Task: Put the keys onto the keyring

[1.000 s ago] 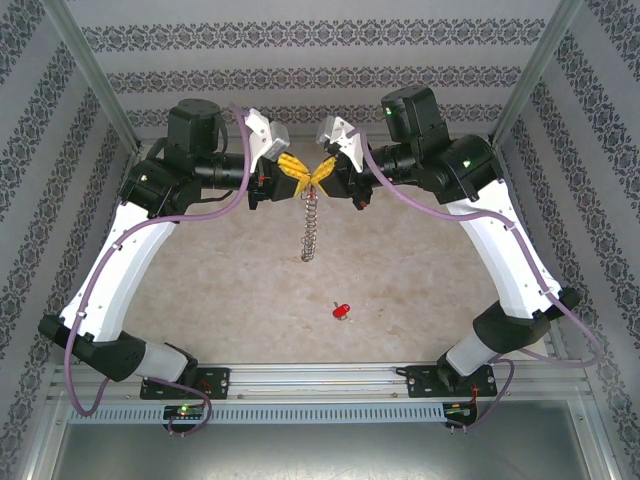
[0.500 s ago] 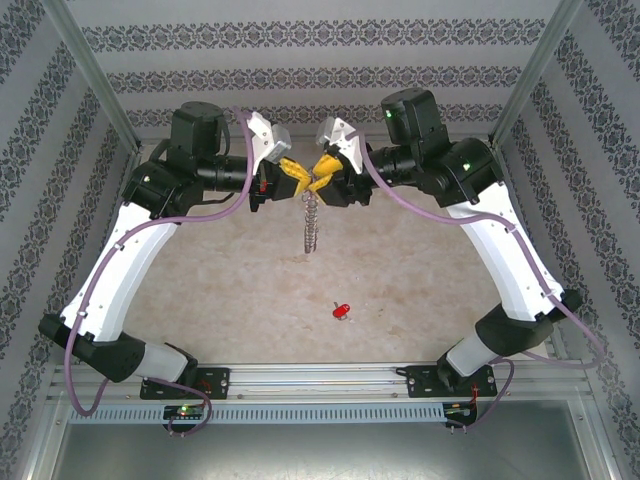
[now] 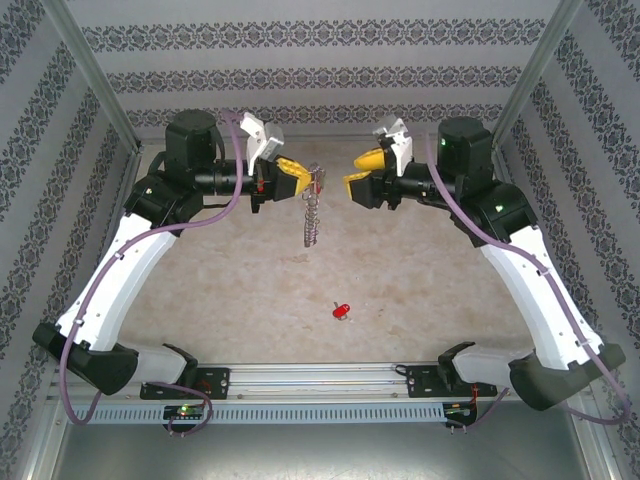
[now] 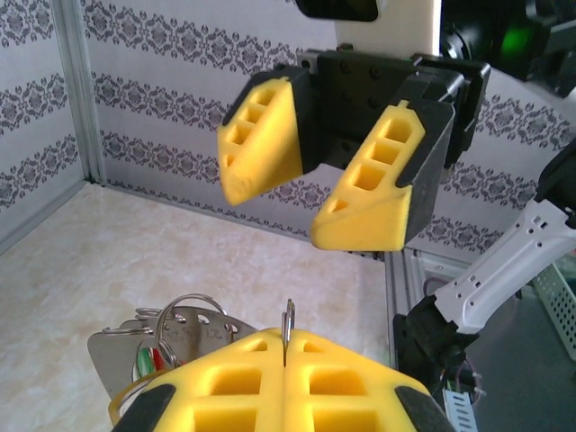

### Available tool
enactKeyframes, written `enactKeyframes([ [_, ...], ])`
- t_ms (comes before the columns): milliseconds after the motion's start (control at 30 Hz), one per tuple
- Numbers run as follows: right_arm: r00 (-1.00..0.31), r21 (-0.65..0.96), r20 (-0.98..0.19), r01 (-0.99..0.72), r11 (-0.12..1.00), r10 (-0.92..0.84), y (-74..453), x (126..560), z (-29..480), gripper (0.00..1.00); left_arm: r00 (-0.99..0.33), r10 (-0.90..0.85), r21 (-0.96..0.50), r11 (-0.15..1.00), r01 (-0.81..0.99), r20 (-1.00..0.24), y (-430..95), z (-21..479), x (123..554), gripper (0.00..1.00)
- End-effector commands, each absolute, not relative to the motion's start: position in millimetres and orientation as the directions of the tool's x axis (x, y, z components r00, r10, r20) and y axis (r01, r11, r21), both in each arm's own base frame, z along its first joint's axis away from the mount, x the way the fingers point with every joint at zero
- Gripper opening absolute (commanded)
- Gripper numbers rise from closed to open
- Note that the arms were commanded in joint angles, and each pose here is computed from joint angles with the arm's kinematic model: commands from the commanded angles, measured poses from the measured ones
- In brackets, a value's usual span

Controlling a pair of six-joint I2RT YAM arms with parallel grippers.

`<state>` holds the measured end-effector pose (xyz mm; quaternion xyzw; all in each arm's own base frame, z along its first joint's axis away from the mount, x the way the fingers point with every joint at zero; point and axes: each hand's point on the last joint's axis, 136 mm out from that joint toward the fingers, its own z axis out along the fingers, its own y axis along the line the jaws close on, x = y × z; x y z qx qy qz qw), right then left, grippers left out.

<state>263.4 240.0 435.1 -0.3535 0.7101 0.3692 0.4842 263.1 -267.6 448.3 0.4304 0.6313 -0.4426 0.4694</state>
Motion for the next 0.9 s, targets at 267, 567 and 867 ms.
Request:
enactKeyframes([
  [267,-0.68,0.562,-0.713,-0.412,0.717,0.169,187.4,295.6,364.4,0.69,-0.138,0.07,-0.11,0.311,0.944,-0.988,-252.8,462.8,272.2,0.0],
  [567,-0.935,0.489,-0.306,0.007,0.873,0.179,162.1,236.9,211.6,0.87,-0.208,0.037,-0.179,0.377,0.909,-0.977,-244.0,437.1,281.2,0.0],
  [867,-0.996,0.371,-0.085,-0.024,0.928,0.008,196.1,188.4,127.9,0.85,-0.279,0.031,-0.234,0.462,0.855,-0.96,-228.4,405.9,284.5,0.0],
])
